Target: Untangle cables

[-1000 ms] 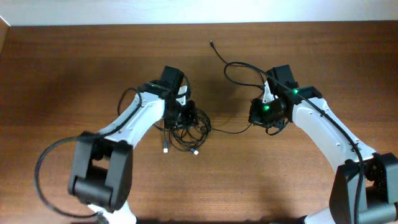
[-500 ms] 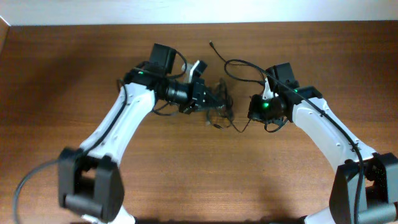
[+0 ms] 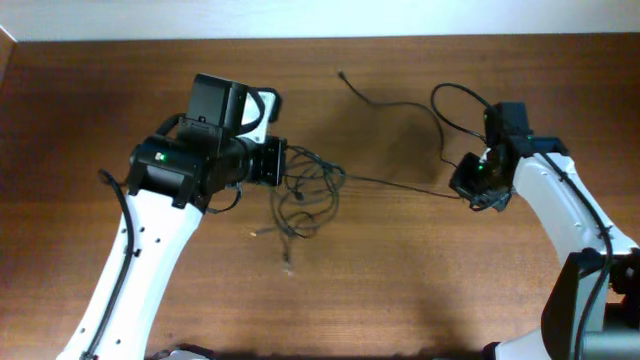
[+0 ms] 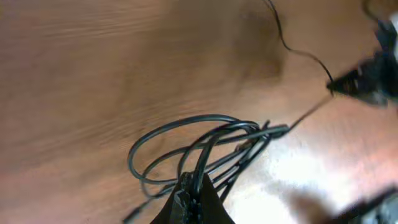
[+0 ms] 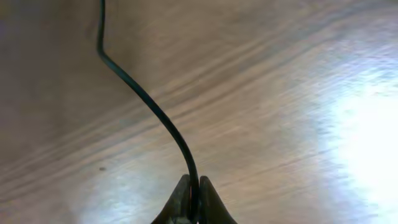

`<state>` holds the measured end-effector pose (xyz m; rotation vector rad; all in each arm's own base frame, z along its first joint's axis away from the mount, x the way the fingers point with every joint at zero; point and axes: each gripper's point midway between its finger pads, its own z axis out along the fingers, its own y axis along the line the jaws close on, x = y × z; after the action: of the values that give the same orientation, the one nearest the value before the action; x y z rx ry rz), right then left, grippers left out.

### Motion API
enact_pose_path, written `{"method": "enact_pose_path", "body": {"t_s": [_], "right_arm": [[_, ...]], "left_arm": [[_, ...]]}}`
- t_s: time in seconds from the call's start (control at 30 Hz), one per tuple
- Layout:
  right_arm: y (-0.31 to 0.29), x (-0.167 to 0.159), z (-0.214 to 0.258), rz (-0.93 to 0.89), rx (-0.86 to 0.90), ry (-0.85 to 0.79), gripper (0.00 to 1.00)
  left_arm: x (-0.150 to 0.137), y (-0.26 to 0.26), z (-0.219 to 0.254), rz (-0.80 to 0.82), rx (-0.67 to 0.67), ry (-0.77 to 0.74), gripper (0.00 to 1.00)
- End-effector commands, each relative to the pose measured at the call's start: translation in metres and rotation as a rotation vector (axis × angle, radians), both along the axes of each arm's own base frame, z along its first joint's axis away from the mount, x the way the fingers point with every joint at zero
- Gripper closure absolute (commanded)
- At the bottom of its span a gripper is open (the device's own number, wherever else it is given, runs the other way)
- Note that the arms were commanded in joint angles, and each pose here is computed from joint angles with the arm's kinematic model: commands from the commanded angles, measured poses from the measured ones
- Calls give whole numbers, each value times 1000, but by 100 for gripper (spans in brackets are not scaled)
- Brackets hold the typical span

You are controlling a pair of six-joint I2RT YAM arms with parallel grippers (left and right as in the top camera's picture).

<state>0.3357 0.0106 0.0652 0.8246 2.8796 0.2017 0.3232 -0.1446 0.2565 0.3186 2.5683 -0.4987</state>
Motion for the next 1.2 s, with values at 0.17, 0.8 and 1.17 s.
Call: {"method": "enact_pose_path", "body": {"t_s": [0.17, 0.8, 1.17], "right_arm": [[49, 27, 110, 551, 302, -262, 27], [228, -16, 125, 996, 789, -435, 36], [254, -11, 148, 978, 922, -482, 46]], "left_arm": [[-3, -30, -45, -305, -38, 120, 100], [-16, -55, 44, -477, -610, 116, 100], [-11, -31, 23, -347, -508, 192, 100]]}}
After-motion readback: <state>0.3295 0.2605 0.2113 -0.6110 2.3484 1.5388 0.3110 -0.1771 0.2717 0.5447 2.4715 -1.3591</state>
